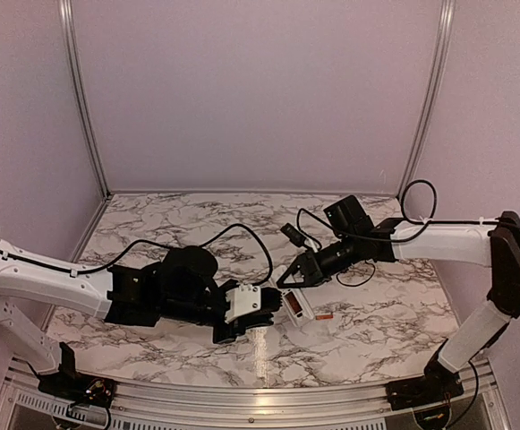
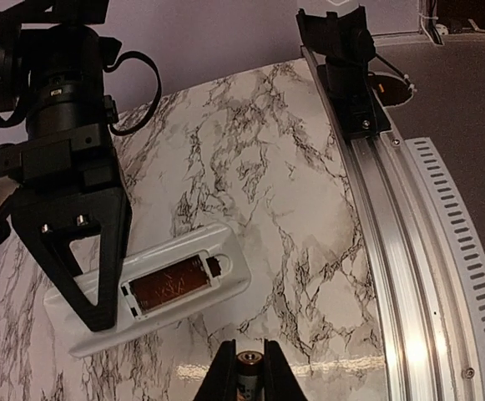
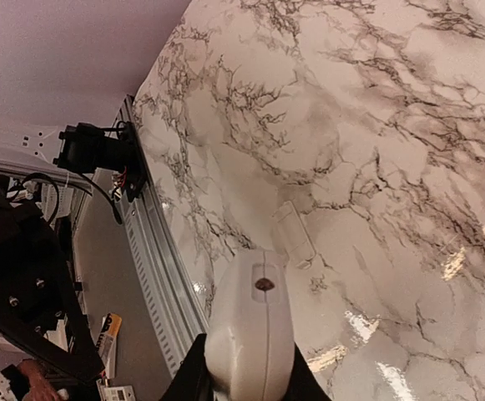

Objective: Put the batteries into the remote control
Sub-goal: Pick up the battery from the center of the board, then place the battery in the battery compartment.

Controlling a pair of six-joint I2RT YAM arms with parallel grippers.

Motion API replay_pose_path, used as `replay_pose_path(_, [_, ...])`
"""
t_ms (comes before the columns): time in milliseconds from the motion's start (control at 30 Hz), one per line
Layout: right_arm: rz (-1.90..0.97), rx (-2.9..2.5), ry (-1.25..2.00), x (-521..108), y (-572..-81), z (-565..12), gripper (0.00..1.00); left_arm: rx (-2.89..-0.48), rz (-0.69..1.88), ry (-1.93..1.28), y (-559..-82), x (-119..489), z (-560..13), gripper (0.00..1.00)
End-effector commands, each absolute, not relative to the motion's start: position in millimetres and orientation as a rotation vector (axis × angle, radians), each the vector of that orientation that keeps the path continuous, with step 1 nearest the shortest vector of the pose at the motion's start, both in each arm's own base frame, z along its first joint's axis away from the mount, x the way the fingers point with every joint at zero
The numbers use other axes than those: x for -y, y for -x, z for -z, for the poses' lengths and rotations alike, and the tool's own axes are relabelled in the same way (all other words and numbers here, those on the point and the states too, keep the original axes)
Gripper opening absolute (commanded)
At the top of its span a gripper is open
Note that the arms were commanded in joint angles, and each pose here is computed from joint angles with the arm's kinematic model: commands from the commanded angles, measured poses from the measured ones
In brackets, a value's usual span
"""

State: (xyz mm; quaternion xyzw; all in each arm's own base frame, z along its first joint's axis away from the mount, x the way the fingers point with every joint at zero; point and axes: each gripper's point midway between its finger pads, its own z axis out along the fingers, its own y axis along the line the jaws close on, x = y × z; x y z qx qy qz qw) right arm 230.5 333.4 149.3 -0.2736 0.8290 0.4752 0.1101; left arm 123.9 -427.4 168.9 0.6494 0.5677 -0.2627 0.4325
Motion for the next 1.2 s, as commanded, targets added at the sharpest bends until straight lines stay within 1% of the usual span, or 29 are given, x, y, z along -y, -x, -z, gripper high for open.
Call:
replay_pose_path(0, [-1.656,-2.386,0.921,-361.7,-193.6,-167.8,0.0,-1.185,0.737,-1.614,-101.8,445.0,-199.3,0.0])
replay_pose_path(133, [-1.771,-2.407,0.986,-375.4,-170.4,-166.9,0.0,-1.082,0.772,-1.667,-85.5,452.2,-201.3,0.0])
replay_pose_path(367, [-1.871,-2.435,1.068,-388.6,-143.0,-163.8,0.0,-0.993,0.798,-1.731,-71.8,457.1,-198.5,0.0])
replay_pose_path(800, [-1.947,-2.415,1.139,-396.6,-124.6,-172.5,0.0,-0.956,0.8,-1.811,-65.8,463.5,-181.1,0.0])
replay_pose_path(1167, [-1.948,-2.405,1.205,-399.1,-115.6,-175.7,0.0,-0.968,0.768,-1.898,-63.5,457.4,-161.9,0.0])
